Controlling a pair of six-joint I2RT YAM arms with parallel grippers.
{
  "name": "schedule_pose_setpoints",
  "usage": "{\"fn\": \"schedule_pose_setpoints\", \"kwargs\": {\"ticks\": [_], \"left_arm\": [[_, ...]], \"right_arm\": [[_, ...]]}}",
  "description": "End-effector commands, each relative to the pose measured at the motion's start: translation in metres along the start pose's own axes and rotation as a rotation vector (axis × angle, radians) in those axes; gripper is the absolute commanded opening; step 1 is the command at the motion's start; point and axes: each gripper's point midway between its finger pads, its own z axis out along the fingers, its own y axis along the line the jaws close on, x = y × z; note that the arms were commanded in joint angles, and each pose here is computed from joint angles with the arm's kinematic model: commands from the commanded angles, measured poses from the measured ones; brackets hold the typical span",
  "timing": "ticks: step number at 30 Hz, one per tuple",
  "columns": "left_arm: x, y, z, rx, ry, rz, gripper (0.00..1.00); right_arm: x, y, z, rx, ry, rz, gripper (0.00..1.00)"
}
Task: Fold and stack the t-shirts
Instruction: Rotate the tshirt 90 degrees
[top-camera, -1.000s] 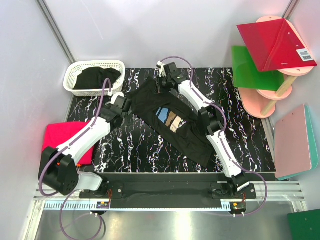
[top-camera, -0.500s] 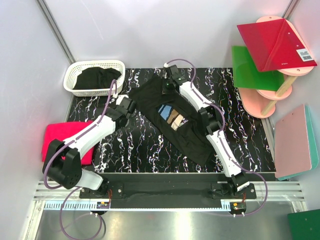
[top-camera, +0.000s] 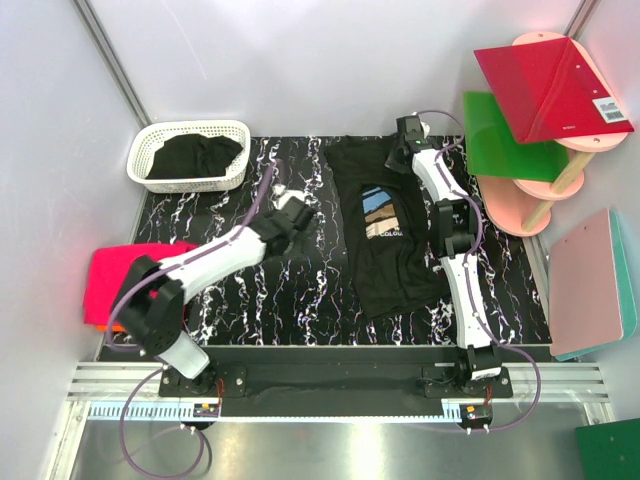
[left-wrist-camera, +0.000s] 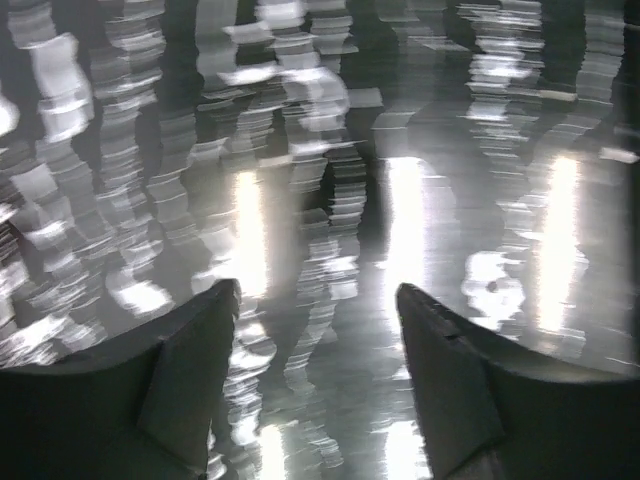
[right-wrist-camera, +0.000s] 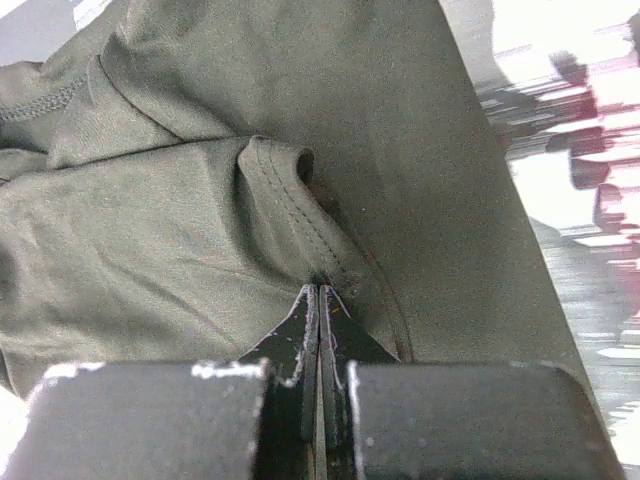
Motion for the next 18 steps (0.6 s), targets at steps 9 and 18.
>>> {"fn": "schedule_pose_setpoints", "kwargs": {"ticks": [9, 18], "left_arm": [[-0.003, -0.185, -0.004, 0.431, 0.011, 0.103, 0.0], [0.017, -0.246, -0.025, 0.656, 0.07, 0.136, 0.0]], "right_arm": [[-0.044, -0.025, -0.066, 0.142, -0.088, -0.04, 0.0], [-0.058, -0.014, -0.132, 0.073, -0.128, -0.056, 0.0]]}}
